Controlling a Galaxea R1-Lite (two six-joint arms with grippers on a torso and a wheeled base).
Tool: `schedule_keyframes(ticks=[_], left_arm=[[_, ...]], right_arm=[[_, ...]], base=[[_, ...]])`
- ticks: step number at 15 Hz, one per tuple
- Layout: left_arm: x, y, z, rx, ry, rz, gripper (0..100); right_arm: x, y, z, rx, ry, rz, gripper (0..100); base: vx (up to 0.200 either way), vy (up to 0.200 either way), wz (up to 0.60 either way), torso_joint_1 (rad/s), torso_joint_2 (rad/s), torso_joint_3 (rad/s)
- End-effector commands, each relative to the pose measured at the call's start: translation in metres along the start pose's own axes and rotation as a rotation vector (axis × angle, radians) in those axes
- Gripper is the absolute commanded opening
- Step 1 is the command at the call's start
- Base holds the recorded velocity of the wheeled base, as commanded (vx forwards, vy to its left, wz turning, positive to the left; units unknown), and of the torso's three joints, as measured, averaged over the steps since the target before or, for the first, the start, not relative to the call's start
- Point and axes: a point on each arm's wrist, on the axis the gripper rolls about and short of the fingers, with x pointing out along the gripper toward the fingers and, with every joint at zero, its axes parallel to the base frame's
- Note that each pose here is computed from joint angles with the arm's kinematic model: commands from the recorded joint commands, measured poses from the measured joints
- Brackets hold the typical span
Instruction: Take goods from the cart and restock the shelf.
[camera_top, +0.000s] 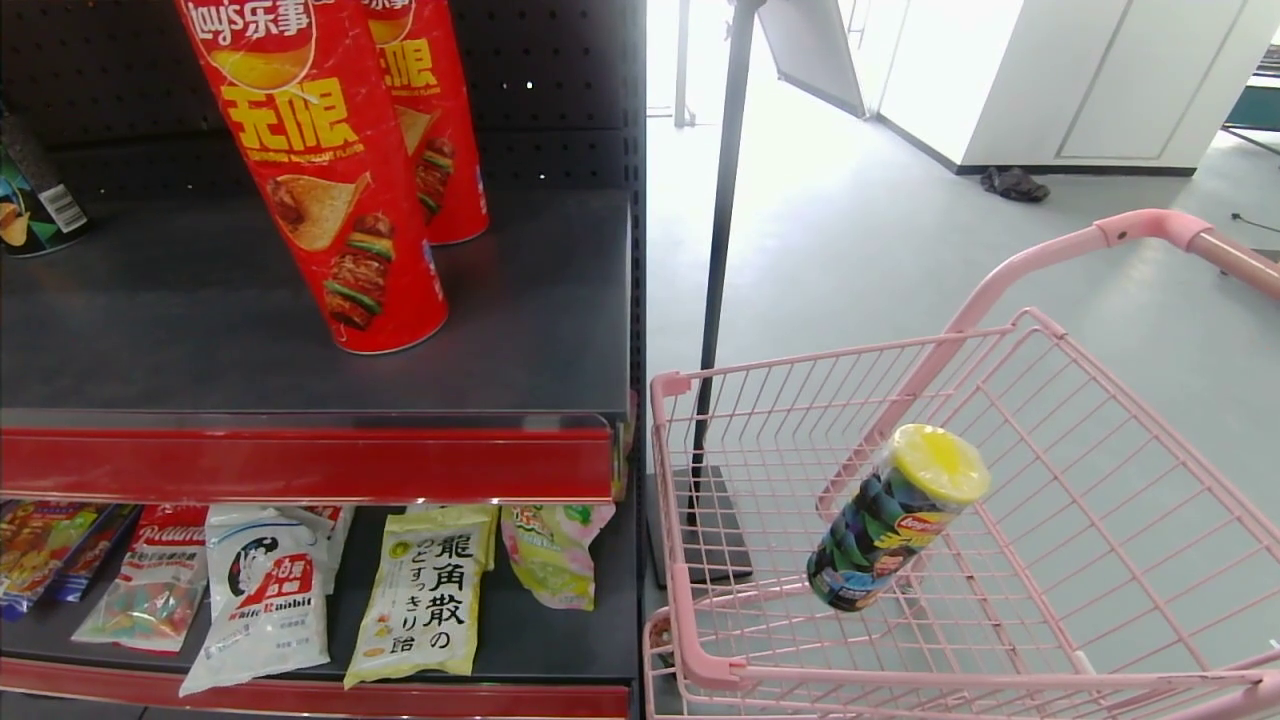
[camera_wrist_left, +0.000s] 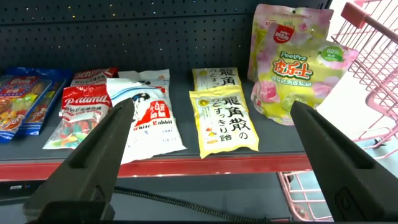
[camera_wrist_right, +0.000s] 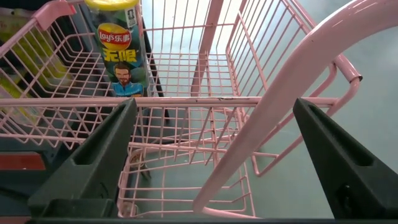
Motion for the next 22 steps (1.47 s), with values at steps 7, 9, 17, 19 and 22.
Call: schedule_keyframes(ticks=[7, 9, 17, 19, 22], left_arm=[[0.0, 0.0, 0.0, 0.0, 0.0, 0.0, 100], [0.0, 0.0, 0.0, 0.0, 0.0, 0.0, 100], [0.0, 0.0, 0.0, 0.0, 0.0, 0.0, 100], [0.0, 0.0, 0.0, 0.0, 0.0, 0.0, 100], [0.0, 0.0, 0.0, 0.0, 0.0, 0.0, 100]], right_arm=[[0.0, 0.0, 0.0, -0.003, 0.002, 0.002, 100], [0.0, 0.0, 0.0, -0.002, 0.002, 0.001, 100], [0.0, 0.0, 0.0, 0.003, 0.002, -0.001, 100], [0.0, 0.0, 0.0, 0.006, 0.002, 0.002, 100], [-0.016, 0.002, 0.192, -0.022, -0.389, 0.156, 100]], base=[[0.0, 0.0, 0.0, 0.0, 0.0, 0.0], [0.0, 0.0, 0.0, 0.088, -0.27, -0.186], [0.0, 0.0, 0.0, 0.106, -0.3, -0.192], [0.0, 0.0, 0.0, 0.0, 0.0, 0.0], [0.0, 0.0, 0.0, 0.0, 0.0, 0.0]])
